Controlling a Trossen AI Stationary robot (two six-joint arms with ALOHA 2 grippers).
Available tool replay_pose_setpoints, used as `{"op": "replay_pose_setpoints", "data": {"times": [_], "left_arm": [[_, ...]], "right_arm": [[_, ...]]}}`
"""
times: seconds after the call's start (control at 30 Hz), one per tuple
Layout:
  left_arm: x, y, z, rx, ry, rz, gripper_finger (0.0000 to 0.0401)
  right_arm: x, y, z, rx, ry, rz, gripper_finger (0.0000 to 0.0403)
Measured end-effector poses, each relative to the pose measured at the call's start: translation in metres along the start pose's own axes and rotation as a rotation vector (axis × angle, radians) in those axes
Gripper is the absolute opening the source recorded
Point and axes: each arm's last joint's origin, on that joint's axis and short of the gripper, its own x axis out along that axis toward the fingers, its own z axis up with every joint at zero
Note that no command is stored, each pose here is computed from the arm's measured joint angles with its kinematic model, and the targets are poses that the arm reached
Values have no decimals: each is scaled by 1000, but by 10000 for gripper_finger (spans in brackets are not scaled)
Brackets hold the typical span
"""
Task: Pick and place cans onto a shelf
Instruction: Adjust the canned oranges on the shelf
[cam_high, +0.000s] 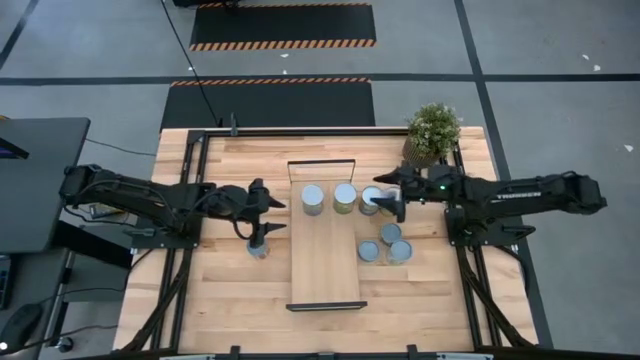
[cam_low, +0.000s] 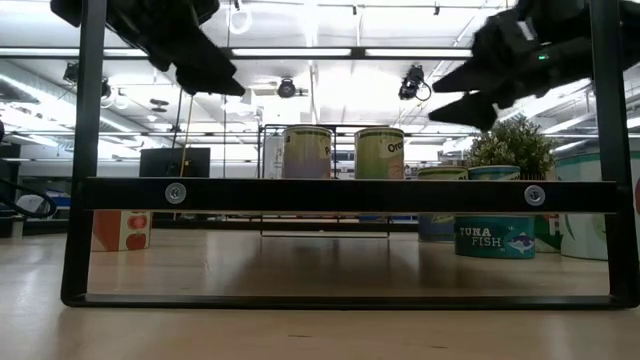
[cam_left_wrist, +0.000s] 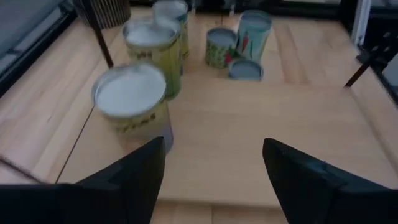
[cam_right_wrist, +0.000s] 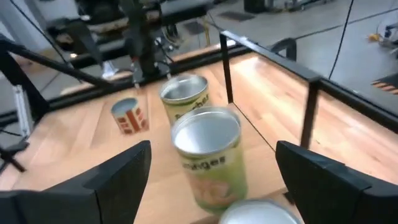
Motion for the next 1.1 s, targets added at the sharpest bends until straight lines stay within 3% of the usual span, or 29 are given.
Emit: {"op": "replay_pose_setpoints", "data": {"times": [0.23, 0.5, 0.8, 1.0, 1.1], "left_arm": [[-1, -1, -3, 4, 31, -2, 274], [-2, -1, -8, -12, 87, 0, 274], [-3, -1, -11, -26, 114, 6, 274], [-3, 0, -15, -49, 156, 14, 274], [-3, 0, -17, -45, 172, 17, 274]], "right_arm": [[25, 2, 2, -43, 96, -7, 352], [46, 11, 0, -171, 276, -21, 352], [69, 24, 12, -193, 435, -10, 352], [69, 25, 16, -130, 551, -52, 352], [69, 31, 16, -127, 550, 7, 352]]}}
